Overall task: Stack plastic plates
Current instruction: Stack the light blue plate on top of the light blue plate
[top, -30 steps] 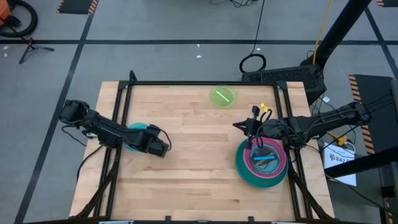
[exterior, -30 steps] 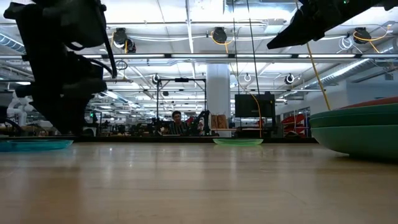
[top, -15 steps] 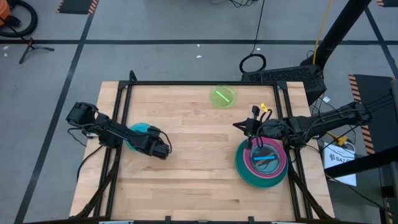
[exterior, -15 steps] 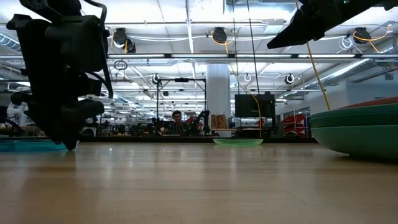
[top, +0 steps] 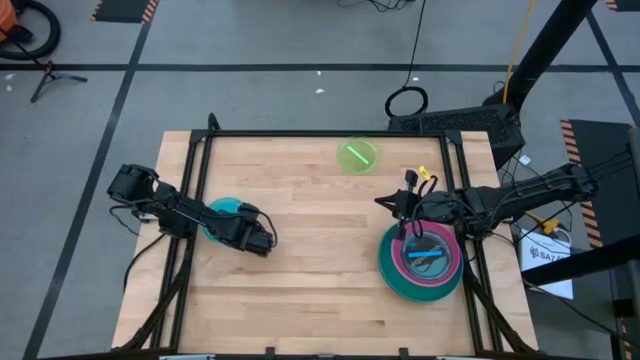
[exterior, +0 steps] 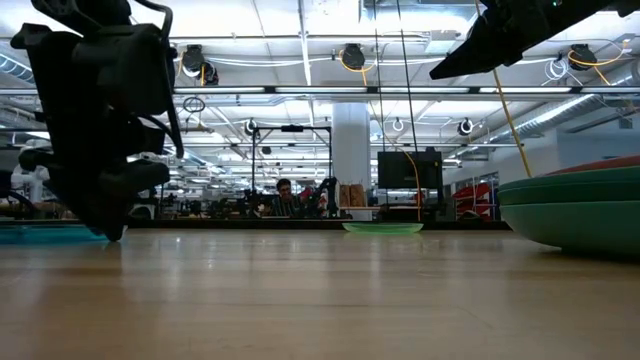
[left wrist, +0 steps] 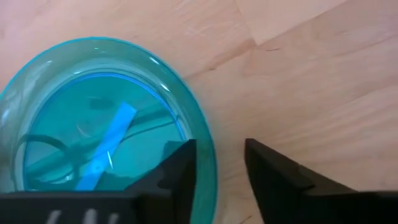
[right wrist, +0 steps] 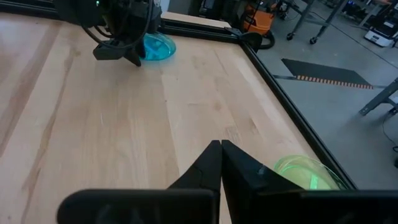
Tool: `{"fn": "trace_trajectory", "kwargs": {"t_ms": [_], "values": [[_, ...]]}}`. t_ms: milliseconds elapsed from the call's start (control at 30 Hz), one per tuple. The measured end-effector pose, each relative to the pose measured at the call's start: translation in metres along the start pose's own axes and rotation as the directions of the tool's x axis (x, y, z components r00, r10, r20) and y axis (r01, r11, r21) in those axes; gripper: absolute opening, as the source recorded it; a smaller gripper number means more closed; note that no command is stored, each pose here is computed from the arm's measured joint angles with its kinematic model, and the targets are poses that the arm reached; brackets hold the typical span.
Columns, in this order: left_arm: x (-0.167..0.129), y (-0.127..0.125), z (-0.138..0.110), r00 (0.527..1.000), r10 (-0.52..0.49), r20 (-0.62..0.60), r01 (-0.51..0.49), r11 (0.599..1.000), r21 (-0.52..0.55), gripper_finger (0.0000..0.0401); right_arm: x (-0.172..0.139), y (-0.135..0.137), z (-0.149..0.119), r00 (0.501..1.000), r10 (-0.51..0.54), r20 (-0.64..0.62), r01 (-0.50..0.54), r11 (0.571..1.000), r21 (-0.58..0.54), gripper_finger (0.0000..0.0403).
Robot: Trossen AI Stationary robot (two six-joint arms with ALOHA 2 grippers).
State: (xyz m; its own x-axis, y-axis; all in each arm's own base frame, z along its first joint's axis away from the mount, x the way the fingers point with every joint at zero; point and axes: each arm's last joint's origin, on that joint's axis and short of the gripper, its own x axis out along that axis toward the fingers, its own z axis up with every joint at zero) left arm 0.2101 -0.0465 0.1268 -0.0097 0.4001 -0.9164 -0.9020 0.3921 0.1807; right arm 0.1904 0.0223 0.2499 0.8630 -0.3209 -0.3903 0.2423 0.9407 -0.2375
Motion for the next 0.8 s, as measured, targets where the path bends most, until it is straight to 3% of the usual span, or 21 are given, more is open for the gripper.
{"fn": "trace_trajectory", "kwargs": {"t_ms": [300,433,567,667,800], "values": [[-0.003,-0.004,-0.002,1.000,-0.024,0.010,0.023,1.000,0.013,0.0042,0.000,0.000,0.000,1.000,0.000,0.000,0.000,1.000,-0.002,0.0004],[-0.014,-0.012,0.000,0.998,-0.052,0.038,0.050,0.998,0.046,0.0013,0.000,0.000,0.000,1.000,0.000,0.000,0.000,1.000,-0.005,0.0004],[-0.033,-0.020,0.005,0.995,-0.071,0.074,0.059,0.987,0.151,0.0006,0.000,0.000,0.000,1.000,0.000,0.000,0.000,1.000,-0.010,0.0004],[-0.051,-0.032,0.009,0.982,-0.136,0.127,0.094,0.953,0.289,0.0006,0.000,0.000,0.000,1.000,0.000,0.000,0.000,1.000,-0.010,0.0004],[-0.082,-0.051,0.015,0.942,-0.263,0.207,0.130,0.857,0.499,0.0005,0.000,0.000,0.000,1.000,0.000,0.000,0.000,1.000,-0.010,0.0004]]}}
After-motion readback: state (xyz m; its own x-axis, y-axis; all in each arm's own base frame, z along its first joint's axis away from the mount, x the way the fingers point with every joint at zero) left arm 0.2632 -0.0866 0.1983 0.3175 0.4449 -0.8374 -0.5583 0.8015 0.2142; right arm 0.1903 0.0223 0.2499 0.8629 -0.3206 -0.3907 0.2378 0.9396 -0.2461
